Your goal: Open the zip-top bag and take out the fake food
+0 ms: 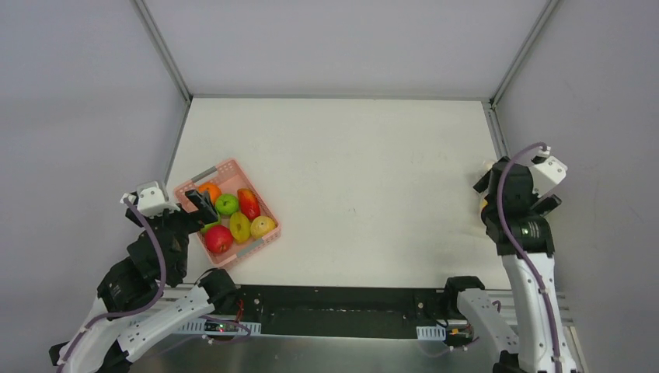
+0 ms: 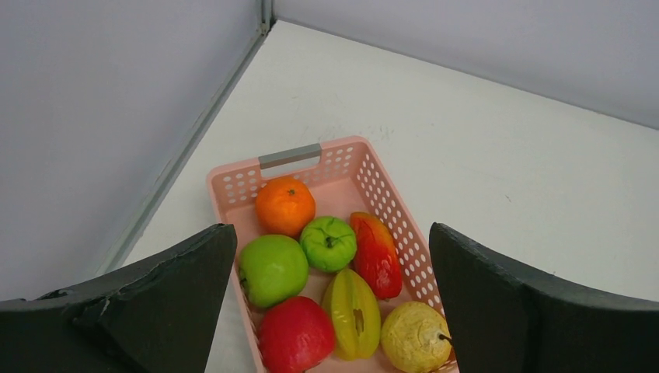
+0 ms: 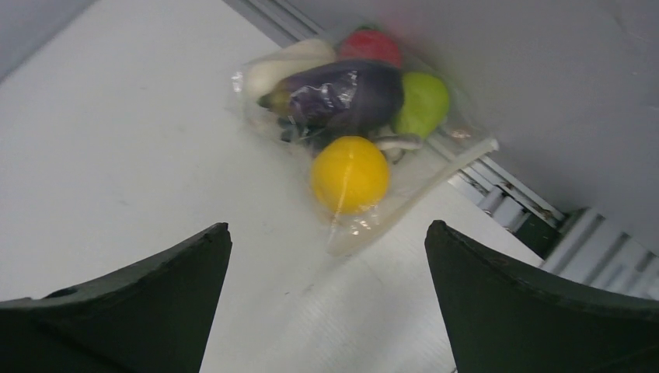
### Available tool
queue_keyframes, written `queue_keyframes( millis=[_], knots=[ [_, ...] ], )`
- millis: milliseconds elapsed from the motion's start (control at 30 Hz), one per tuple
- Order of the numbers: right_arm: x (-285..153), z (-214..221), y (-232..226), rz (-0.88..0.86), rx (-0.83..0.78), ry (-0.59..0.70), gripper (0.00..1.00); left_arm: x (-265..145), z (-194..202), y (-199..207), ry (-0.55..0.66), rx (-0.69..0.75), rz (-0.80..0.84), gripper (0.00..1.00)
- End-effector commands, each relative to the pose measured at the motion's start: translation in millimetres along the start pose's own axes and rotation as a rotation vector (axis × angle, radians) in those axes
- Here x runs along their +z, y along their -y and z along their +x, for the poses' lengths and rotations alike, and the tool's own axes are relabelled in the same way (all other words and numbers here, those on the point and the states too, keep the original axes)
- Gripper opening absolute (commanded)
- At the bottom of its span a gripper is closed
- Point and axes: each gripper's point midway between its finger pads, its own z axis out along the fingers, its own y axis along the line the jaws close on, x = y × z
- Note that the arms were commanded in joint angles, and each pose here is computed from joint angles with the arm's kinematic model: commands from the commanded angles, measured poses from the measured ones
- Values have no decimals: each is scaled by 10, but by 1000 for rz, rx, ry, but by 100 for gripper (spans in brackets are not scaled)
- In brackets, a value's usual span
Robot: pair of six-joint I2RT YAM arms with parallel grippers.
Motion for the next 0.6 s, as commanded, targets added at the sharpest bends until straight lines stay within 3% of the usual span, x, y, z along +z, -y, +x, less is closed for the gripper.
queue_keyframes(
  millis=[0, 133, 233, 567],
  knots=[
    [271, 29, 404, 337, -120, 34, 100, 52, 189, 263, -48, -7, 66, 100],
    [579, 141, 323, 406, -157, -51, 100, 77, 339, 345, -72, 2, 83, 100],
    [838, 307, 195, 362, -122, -121, 100, 82, 407, 349, -83, 20, 84, 100],
    [1428, 1089, 85, 367, -71, -390, 96, 75, 520, 320, -92, 24, 86, 100]
  ],
)
